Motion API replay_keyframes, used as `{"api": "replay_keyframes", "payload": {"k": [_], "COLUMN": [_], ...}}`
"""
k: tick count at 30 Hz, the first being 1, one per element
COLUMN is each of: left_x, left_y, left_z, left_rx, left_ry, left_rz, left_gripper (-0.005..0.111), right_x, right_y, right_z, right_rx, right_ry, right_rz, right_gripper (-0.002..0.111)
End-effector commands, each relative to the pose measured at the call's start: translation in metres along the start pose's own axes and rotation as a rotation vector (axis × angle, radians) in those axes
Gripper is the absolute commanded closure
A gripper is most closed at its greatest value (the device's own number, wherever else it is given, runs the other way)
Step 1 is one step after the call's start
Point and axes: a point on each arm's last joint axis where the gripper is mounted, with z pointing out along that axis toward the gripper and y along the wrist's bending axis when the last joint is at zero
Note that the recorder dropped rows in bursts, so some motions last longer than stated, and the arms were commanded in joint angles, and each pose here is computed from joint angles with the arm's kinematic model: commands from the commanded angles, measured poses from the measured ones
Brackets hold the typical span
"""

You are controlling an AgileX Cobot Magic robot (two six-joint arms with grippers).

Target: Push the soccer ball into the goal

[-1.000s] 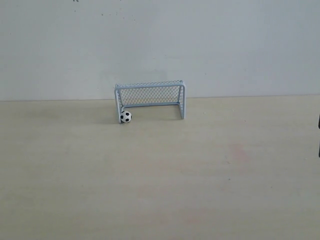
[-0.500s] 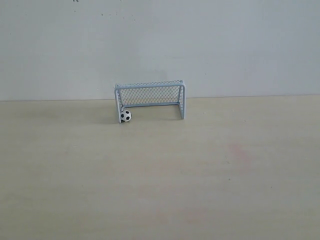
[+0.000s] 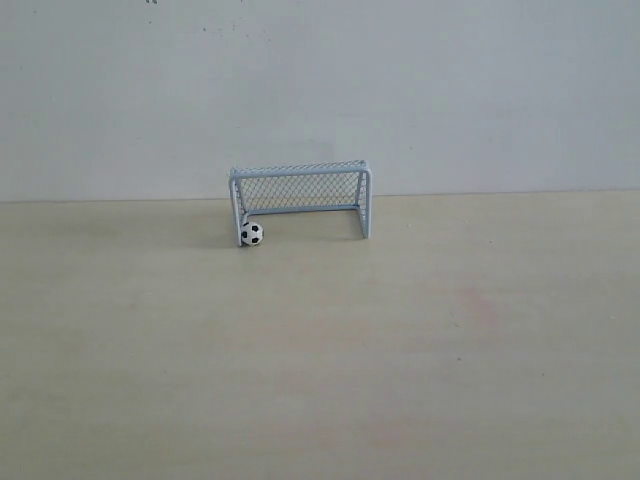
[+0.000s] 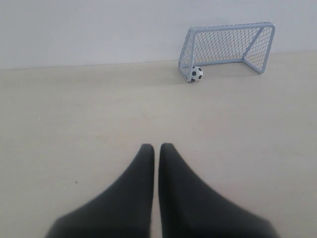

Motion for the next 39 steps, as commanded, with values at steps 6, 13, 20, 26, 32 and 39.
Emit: {"api": "replay_keyframes", "payload": {"k": [6, 13, 20, 26, 32, 39], "left_x": [0.001, 0.001, 0.001, 0.001, 0.001, 0.001], "left_y": [0.000, 0.000, 0.000, 0.000, 0.000, 0.000], "left_z": [0.000, 0.000, 0.000, 0.000, 0.000, 0.000], "left_rx": [-0.004, -0.004, -0.004, -0.004, -0.004, -0.004], "left_ry": [-0.003, -0.003, -0.003, -0.003, -0.003, -0.003], "left_rz": [0.008, 0.008, 0.008, 0.008, 0.008, 0.008], "left_gripper": [0.102, 0.102, 0.102, 0.102, 0.102, 0.102], "right_x": [0.056, 0.063, 0.073, 0.083, 0.084, 0.083], "right_y": [0.003, 0.003, 0.001, 0.001, 0.001, 0.006], "right_z": [-0.010, -0.017, -0.025, -0.027, -0.027, -0.027], "right_rx": [-0.001, 0.010, 0.030, 0.039, 0.035, -0.018], "right_ry": [-0.018, -0.010, 0.060, 0.169, 0.174, 0.172], "right_rz": [-0.003, 0.001, -0.005, 0.011, 0.037, 0.038], "right_gripper": [0.108, 0.108, 0.108, 0.108, 0.108, 0.108]}}
